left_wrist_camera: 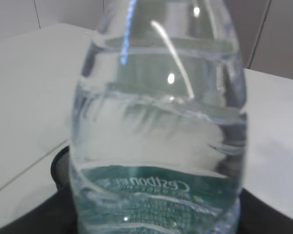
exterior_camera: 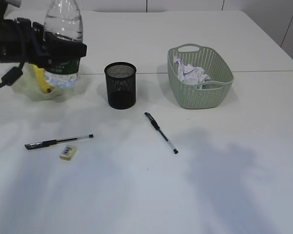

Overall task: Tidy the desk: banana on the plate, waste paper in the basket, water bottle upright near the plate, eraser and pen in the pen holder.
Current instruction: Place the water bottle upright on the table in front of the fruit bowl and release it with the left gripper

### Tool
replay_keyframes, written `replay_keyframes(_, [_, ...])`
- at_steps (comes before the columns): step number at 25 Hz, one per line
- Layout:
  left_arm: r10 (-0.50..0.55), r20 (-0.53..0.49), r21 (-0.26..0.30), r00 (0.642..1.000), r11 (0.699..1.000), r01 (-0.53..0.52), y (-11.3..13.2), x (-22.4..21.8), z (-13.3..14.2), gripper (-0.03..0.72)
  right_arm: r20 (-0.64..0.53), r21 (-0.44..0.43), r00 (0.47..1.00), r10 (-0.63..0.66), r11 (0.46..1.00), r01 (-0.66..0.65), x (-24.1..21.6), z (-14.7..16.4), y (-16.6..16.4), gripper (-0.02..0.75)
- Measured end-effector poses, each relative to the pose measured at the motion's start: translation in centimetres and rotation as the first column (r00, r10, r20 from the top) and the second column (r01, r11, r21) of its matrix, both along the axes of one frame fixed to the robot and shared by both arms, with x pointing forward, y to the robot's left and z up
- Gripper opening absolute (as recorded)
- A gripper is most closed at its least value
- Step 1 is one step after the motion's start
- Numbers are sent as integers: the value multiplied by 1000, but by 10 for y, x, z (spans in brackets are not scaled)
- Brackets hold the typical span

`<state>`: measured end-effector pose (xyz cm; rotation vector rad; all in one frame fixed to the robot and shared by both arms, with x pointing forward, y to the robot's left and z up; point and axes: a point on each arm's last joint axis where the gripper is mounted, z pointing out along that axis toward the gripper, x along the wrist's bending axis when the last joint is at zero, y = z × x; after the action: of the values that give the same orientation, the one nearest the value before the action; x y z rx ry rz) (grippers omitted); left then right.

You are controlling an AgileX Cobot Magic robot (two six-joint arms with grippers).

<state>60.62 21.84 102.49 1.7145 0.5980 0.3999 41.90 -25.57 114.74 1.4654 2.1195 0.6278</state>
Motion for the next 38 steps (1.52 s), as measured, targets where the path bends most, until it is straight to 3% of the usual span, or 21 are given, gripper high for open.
replay_keyframes(7, [-49,-55,-15,997,999,48,12,17,-47,376,0,0,1000,0,1000,0,0,0,0,592])
replay_keyframes(18, [-115,-62,-81,991,991,110,15,57,-89,376,9,3,1000,-1,1000,0,1,1,0,592])
replay_keyframes(33, [-120,-88,-71,989,991,114,16,87,-144,376,-8,-2,1000,1,1000,-1,10,-5,3,591])
replay_keyframes(38, [-123,-71,-55,990,991,119,17,91,-151,376,-8,-1,1000,1,1000,-1,10,-5,3,591])
